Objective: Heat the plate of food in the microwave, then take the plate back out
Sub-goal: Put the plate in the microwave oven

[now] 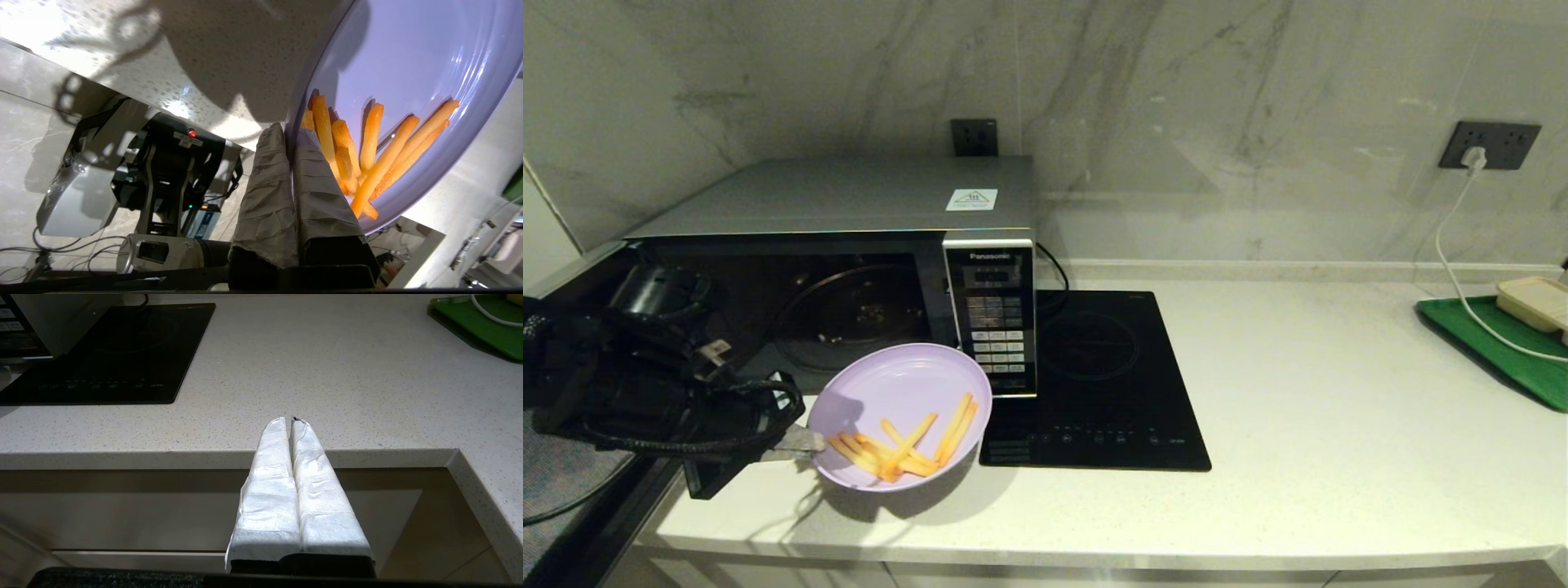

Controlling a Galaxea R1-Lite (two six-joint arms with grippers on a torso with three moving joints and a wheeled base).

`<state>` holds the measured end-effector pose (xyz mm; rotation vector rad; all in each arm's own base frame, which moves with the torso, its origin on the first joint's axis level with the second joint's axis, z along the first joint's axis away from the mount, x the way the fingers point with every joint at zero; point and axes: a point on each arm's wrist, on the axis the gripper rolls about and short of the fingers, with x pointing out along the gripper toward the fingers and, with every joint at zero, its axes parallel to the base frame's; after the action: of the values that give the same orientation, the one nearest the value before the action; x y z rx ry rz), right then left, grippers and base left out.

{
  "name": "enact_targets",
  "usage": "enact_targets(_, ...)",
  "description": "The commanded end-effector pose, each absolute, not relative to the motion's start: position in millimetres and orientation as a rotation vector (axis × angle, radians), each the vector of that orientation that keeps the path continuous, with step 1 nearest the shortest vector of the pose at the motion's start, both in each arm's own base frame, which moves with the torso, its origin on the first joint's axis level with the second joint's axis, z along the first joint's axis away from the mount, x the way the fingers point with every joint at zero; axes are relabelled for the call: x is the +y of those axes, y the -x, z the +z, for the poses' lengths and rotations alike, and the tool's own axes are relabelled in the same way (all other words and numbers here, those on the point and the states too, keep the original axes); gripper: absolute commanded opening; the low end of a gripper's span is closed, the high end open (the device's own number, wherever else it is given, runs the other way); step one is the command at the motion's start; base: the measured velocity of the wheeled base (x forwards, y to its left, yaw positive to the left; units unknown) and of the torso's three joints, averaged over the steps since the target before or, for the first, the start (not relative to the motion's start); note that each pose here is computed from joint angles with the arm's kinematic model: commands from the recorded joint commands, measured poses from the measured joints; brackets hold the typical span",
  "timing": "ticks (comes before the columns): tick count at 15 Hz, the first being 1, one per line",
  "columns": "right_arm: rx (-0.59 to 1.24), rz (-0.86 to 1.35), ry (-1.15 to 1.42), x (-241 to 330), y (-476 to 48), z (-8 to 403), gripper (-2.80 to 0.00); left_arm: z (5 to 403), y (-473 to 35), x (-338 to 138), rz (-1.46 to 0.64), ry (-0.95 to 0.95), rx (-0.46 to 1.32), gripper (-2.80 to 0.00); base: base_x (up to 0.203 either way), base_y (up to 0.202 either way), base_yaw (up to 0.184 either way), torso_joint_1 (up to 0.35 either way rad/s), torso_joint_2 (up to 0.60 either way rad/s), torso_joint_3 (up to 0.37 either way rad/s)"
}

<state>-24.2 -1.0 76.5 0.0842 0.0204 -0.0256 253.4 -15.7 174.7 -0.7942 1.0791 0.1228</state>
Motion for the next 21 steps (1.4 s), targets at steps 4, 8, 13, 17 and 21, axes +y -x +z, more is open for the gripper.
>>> enact_targets(4,0.020,-0.025,-0.084,-1,24,76,-2.80,172,-252,18,0.109,0.848,1.025,-2.80,0.000,0.000,0.000,0.000,0.00,0.000)
enact_targets(8,0.020,-0.025,-0.084,-1,24,76,-2.80,165,-262,31,0.104,0.883,0.986,-2.80,0.000,0.000,0.000,0.000,0.00,0.000)
enact_targets(13,0.020,-0.025,-0.085,-1,24,76,-2.80,146,-275,45,0.140,0.927,0.962,-2.80,0.000,0.000,0.000,0.000,0.00,0.000)
enact_targets(17,0.020,-0.025,-0.085,-1,24,76,-2.80,144,-275,56,0.176,0.946,0.948,-2.80,0.000,0.000,0.000,0.000,0.00,0.000)
enact_targets(21,0.020,-0.025,-0.085,-1,24,76,-2.80,139,-286,63,0.214,0.981,0.919,-2.80,0.000,0.000,0.000,0.000,0.00,0.000)
